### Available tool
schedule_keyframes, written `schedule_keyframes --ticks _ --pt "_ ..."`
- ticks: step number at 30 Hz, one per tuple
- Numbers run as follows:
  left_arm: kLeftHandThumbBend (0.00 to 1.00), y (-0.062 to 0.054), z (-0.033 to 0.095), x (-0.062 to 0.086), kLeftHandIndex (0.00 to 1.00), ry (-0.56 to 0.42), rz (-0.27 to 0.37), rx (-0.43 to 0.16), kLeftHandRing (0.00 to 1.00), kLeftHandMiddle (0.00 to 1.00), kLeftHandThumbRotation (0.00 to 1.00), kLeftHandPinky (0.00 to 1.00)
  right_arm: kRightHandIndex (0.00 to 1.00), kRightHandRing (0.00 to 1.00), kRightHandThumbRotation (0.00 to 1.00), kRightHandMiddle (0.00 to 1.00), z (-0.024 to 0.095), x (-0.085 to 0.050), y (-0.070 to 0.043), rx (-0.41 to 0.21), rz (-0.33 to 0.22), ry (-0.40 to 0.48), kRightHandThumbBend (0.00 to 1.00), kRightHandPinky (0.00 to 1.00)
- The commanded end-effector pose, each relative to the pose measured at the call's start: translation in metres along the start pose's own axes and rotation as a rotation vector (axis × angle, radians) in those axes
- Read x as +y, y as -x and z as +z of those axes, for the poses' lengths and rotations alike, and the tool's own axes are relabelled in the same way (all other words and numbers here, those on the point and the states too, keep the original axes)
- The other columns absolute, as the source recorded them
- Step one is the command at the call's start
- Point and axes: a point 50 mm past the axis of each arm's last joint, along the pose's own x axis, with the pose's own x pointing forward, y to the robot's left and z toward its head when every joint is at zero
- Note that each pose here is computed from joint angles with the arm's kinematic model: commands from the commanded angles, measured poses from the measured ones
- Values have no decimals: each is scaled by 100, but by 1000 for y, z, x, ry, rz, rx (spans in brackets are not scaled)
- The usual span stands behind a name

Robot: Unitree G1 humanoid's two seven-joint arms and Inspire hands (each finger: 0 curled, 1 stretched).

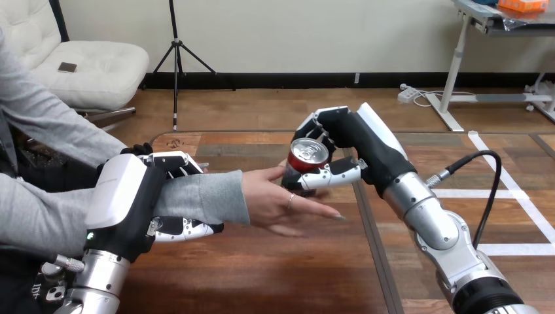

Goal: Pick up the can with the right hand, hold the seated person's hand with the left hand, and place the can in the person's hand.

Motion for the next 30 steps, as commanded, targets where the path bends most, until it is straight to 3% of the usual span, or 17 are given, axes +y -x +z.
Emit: schedule_keyframes --ticks 1,14,30 --pt "86 -29 18 12 40 38 111 -98 25 33 0 22 43 34 0 42 51 -17 -33 -204 -40 21 80 31" --pt "86 -28 18 12 40 36 118 -94 23 31 0 20 43 37 0 42 54 -8 -34 -226 3 6 79 34" --pt "86 -27 18 13 39 40 126 -100 24 32 0 20 43 37 0 42 55 -1 -33 -222 20 11 80 33"
